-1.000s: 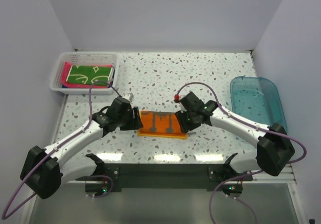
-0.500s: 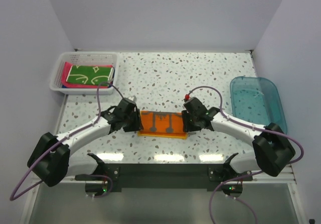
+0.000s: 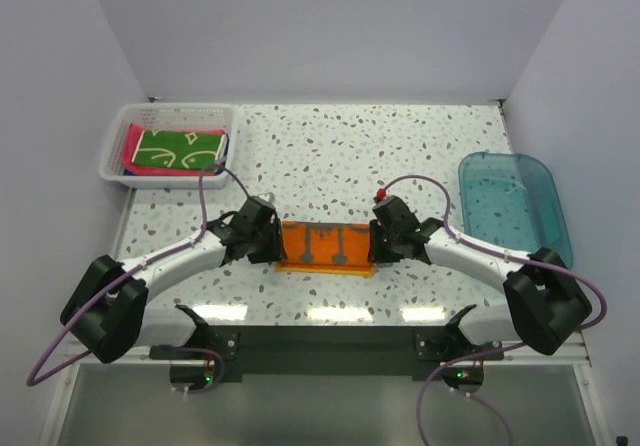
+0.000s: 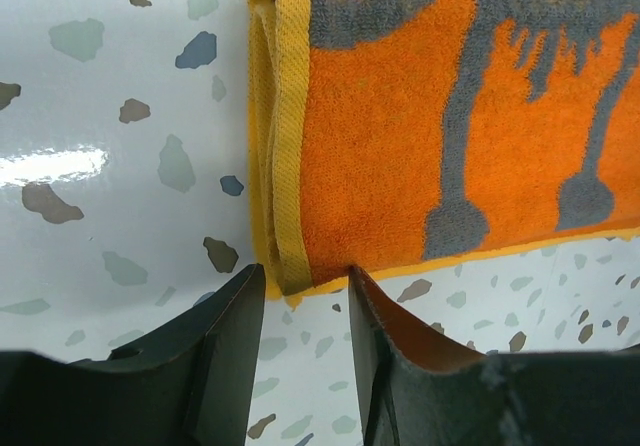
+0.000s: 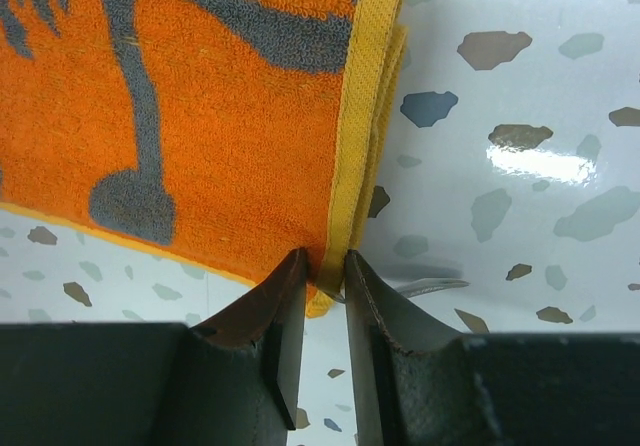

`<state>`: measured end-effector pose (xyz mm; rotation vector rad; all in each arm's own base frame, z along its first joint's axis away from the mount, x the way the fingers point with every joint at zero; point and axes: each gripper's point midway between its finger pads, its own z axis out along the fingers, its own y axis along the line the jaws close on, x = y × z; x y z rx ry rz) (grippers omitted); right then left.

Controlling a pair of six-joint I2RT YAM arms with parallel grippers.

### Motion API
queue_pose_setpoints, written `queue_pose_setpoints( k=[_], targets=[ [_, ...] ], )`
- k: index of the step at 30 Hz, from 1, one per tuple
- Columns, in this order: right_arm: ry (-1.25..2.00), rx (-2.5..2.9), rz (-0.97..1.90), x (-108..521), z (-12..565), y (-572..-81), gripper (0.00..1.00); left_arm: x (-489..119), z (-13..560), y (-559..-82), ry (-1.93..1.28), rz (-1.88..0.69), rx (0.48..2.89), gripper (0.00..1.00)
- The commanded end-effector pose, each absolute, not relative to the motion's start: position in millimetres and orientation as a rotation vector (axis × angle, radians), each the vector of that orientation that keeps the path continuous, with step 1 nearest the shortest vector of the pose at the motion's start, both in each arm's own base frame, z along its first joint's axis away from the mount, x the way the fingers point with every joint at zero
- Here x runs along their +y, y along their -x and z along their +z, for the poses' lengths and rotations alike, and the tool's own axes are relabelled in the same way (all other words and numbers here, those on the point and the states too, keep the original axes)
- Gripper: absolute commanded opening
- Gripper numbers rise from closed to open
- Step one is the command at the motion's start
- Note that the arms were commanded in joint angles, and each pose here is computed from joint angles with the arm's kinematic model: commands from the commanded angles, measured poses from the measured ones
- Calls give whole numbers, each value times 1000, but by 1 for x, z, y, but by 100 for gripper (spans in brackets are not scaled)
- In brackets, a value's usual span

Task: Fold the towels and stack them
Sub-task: Fold the towel

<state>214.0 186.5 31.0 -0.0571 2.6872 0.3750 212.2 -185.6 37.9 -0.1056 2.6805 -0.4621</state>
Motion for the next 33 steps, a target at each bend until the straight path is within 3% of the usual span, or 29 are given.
queue_pose_setpoints(
  k=[1, 10, 18, 24, 27, 28, 33],
  targets=[
    [44, 2631, 433, 194, 43, -223, 25, -189, 41, -223, 151, -467, 2628, 45],
    [47, 2635, 439, 194, 42, -221, 20, -192, 51, -230, 317, -518, 2566, 48],
    [52, 2635, 424, 191, 42, -221, 16, -190, 37, -225, 339, -492, 2605, 41],
    [58, 2629, 412, 189, 43, -222, 11, -189, 29, -222, 336, -475, 2626, 27],
    [61, 2624, 396, 187, 47, -223, 6, -189, 33, -224, 328, -475, 2619, 15],
    [72, 2608, 377, 186, 56, -227, 0, -192, 42, -230, 314, -479, 2600, 3],
    [95, 2591, 347, 182, 71, -230, 0, -189, 54, -235, 297, -446, 2584, 0]
  ],
)
